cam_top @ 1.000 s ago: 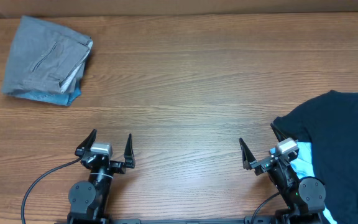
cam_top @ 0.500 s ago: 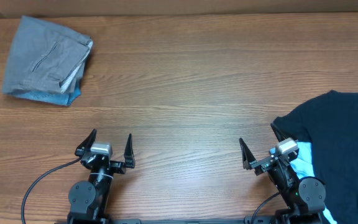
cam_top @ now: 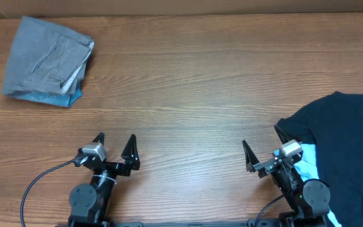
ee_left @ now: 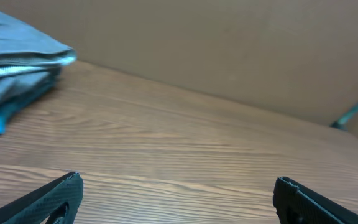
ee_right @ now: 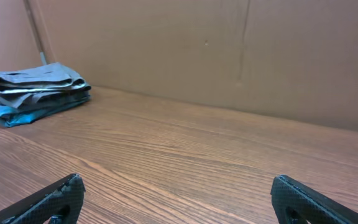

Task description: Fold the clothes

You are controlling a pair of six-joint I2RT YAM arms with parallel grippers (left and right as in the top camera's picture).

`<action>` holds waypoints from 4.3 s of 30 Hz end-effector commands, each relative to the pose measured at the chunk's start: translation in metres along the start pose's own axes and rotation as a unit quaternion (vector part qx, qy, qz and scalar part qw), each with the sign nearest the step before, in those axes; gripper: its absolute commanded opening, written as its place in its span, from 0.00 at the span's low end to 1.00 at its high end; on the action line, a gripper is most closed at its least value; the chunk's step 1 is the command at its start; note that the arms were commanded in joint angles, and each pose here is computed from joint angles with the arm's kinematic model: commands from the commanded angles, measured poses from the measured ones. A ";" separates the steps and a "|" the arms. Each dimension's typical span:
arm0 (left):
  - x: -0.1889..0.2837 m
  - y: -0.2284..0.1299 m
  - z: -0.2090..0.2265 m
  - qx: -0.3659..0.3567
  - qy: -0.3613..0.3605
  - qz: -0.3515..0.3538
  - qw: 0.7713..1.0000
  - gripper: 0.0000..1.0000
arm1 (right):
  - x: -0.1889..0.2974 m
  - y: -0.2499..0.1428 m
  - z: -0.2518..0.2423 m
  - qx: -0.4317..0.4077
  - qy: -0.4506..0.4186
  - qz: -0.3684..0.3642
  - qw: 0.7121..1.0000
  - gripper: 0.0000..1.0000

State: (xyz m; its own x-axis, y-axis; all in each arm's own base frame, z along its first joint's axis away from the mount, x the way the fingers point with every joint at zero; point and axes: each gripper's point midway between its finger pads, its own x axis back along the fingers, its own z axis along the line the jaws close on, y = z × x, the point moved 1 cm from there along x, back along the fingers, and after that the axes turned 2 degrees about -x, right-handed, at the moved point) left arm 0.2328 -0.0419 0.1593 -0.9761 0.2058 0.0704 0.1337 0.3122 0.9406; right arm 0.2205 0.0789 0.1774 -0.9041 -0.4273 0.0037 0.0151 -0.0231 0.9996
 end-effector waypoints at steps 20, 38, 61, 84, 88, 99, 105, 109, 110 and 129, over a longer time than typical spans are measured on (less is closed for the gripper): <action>-0.003 0.098 -0.045 -0.006 -0.011 0.084 0.996 1.00 | 0.010 0.055 0.027 -0.190 0.056 0.093 0.976 1.00; -0.073 0.046 -0.060 0.102 0.005 0.473 0.875 1.00 | -0.062 0.000 0.014 -0.320 0.023 0.438 0.840 1.00; -0.053 0.052 -0.061 -0.003 -0.028 0.473 0.881 0.77 | -0.034 0.007 -0.142 -0.386 -0.320 0.398 0.768 1.00; -0.006 0.112 -0.032 -0.081 0.097 0.360 0.924 1.00 | -0.039 -0.059 -0.143 -0.414 -0.319 0.488 0.699 0.99; -0.006 0.112 -0.033 -0.081 0.095 0.360 0.925 1.00 | -0.040 -0.058 -0.141 -0.417 -0.315 0.489 0.699 1.00; -0.006 0.113 -0.028 -0.086 0.109 0.358 0.923 1.00 | -0.049 0.025 -0.124 -0.377 -0.234 0.382 0.811 0.99; -0.006 0.114 -0.028 -0.087 0.109 0.358 0.923 1.00 | -0.036 0.074 -0.113 -0.348 -0.225 0.312 0.855 1.00; -0.007 0.108 -0.036 -0.073 0.085 0.370 0.922 1.00 | -0.035 0.067 -0.113 -0.360 -0.230 0.323 0.845 1.00; -0.008 0.105 -0.041 -0.067 0.070 0.377 0.921 1.00 | -0.035 0.061 -0.116 -0.371 -0.242 0.330 0.833 1.00; -0.026 0.053 -0.041 -0.022 0.042 0.490 0.871 1.00 | -0.042 -0.134 -0.177 -0.414 -0.408 0.515 0.630 0.81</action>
State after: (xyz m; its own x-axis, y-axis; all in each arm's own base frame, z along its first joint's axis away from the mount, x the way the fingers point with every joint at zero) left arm 0.2563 -0.0650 0.2155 -0.3985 0.2631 0.8786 0.9102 -0.0047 0.4142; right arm 0.3346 -0.0539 0.0525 -0.1962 -0.0256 0.9802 0.6963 -0.7075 0.1209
